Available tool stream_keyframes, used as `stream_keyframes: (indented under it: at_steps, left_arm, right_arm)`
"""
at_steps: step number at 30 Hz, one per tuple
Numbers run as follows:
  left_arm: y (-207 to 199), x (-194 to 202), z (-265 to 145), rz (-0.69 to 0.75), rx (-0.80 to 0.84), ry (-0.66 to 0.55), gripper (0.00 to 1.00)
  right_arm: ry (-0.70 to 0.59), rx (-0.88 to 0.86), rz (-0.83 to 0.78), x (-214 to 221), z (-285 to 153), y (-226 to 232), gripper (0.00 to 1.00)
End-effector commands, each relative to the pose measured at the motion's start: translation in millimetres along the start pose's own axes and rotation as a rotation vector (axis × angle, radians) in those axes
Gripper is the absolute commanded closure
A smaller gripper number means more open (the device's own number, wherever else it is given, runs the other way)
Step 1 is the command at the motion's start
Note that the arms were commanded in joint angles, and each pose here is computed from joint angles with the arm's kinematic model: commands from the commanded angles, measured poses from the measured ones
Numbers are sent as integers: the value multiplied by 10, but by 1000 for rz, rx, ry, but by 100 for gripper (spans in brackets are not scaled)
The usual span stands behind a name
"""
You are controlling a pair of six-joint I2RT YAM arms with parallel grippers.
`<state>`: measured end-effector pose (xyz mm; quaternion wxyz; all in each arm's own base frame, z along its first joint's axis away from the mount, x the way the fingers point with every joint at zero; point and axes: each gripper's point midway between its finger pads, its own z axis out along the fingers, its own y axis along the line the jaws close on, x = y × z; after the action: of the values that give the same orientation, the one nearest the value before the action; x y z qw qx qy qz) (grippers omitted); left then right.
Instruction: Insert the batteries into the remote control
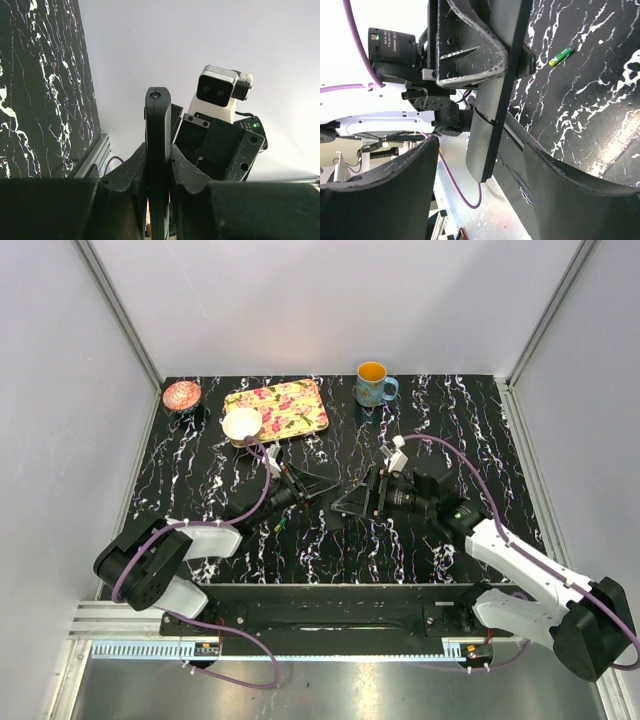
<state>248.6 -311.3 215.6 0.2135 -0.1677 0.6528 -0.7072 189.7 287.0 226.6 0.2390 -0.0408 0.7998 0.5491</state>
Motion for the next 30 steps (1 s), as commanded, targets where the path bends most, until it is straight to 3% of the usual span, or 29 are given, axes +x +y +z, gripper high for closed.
stream_keyframes:
  at_steps: [1,6,22,30]
  left_arm:
    - [-416,12,43,63,119,15,100]
    - [-459,25,56,71,129,19,100]
    - [-562,57,50,87,150,19,100]
    - [-609,105,35,102,153,25,100]
  right_arm:
    - [16,-137,7,-21,39,223,26]
    - [33,-176,26,15,83,220,38]
    - [71,-215,104,120,156,131,57]
    - [67,-209,123,134,162,94,79]
